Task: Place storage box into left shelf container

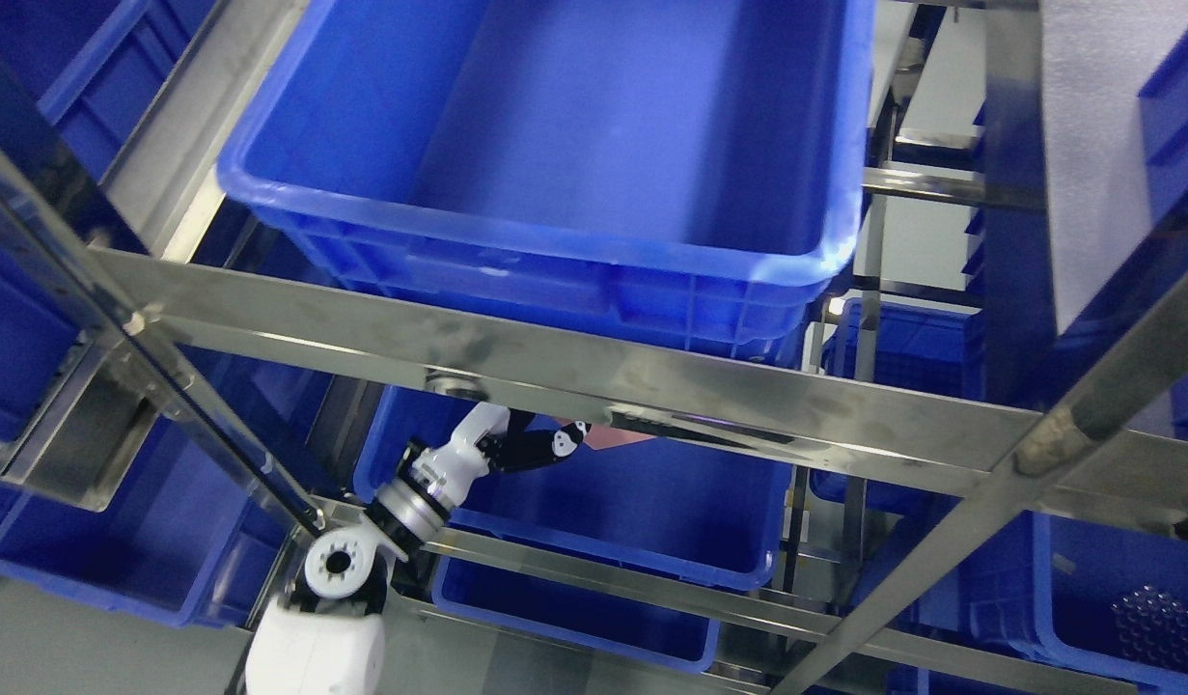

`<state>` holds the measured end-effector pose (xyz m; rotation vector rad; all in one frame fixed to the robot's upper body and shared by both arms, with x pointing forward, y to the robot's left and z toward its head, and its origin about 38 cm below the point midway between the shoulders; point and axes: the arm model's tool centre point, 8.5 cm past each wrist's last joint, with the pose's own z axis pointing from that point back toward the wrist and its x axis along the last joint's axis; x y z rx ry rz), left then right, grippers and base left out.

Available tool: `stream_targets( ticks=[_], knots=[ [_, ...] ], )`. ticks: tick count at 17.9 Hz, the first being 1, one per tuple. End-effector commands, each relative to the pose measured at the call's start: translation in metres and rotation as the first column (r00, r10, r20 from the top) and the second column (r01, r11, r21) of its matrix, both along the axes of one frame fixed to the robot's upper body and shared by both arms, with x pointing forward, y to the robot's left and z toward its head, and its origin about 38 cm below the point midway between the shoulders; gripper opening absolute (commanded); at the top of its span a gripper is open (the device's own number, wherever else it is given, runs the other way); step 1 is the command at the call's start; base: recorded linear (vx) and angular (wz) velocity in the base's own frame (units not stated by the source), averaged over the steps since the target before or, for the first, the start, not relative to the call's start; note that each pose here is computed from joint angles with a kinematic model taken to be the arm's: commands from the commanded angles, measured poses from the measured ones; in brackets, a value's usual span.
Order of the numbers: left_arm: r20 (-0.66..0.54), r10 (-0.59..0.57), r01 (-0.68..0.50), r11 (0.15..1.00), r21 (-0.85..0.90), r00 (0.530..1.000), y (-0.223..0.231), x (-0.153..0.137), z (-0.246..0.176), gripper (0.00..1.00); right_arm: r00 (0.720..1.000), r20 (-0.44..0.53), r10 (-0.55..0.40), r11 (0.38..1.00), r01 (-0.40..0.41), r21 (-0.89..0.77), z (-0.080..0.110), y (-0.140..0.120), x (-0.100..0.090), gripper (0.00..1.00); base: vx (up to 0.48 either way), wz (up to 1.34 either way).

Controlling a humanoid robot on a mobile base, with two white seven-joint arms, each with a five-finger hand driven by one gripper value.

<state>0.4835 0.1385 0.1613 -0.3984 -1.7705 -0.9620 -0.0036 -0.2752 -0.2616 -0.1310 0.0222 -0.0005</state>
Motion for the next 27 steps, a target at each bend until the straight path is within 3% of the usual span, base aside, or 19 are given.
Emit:
stream_targets(
  ticks=[1, 5, 7, 10, 12, 14, 17, 19, 22, 27],
  knots=[
    [-0.119, 0.035, 0.017, 0.913, 0.407, 0.992, 0.021, 0.040, -0.053, 0.08, 1.000, 0.019, -0.003, 1.000, 0.003, -0.018, 0.001, -0.011, 0.007, 1.00, 0.035, -0.18],
    [-0.109, 0.043, 0.008, 0.904, 0.427, 0.993, 0.023, 0.045, -0.052, 0.16, 1.000, 0.019, -0.003, 1.000, 0.003, -0.018, 0.001, -0.011, 0.007, 1.00, 0.023, -0.11],
    [-0.104, 0.048, 0.001, 0.904, 0.428, 0.993, 0.024, 0.046, -0.051, 0.35, 1.000, 0.019, -0.003, 1.000, 0.003, -0.018, 0.001, -0.011, 0.007, 1.00, 0.006, -0.03],
    [-0.087, 0.075, -0.033, 0.912, 0.409, 0.993, 0.027, 0.048, -0.047, 0.54, 1.000, 0.020, -0.003, 1.000, 0.003, -0.018, 0.001, -0.011, 0.008, 1.00, -0.003, 0.01],
    [-0.029, 0.147, -0.127, 0.928, 0.351, 0.989, 0.034, 0.056, -0.032, 0.83, 1.000, 0.020, -0.003, 1.000, 0.003, -0.018, 0.001, -0.011, 0.008, 1.00, 0.003, 0.11],
    [0.048, 0.273, -0.277, 0.951, 0.138, 0.961, 0.041, 0.066, 0.005, 0.97, 1.000, 0.019, -0.003, 1.000, 0.003, -0.018, 0.001, -0.011, 0.007, 1.00, -0.019, -0.16],
    [-0.070, 0.415, -0.418, 0.870, -0.261, 0.907, 0.059, 0.070, 0.026, 0.99, 1.000, 0.019, -0.003, 1.000, 0.003, -0.018, 0.001, -0.011, 0.007, 1.00, -0.002, 0.03],
    [-0.143, 0.438, -0.458, 0.800, -0.389, 0.887, 0.067, 0.061, 0.023, 0.99, 1.000, 0.019, -0.003, 1.000, 0.003, -0.018, 0.001, -0.011, 0.007, 1.00, 0.004, 0.03],
    [-0.190, 0.446, -0.482, 0.753, -0.448, 0.874, 0.070, 0.033, 0.010, 1.00, 1.000, 0.019, -0.003, 1.000, 0.003, -0.018, 0.001, -0.011, 0.007, 1.00, 0.000, -0.02],
    [-0.148, 0.399, -0.419, 0.774, -0.474, 0.905, 0.055, -0.022, 0.008, 1.00, 1.000, 0.019, -0.003, 1.000, 0.003, -0.018, 0.001, -0.011, 0.007, 1.00, 0.000, 0.01]
  ],
)
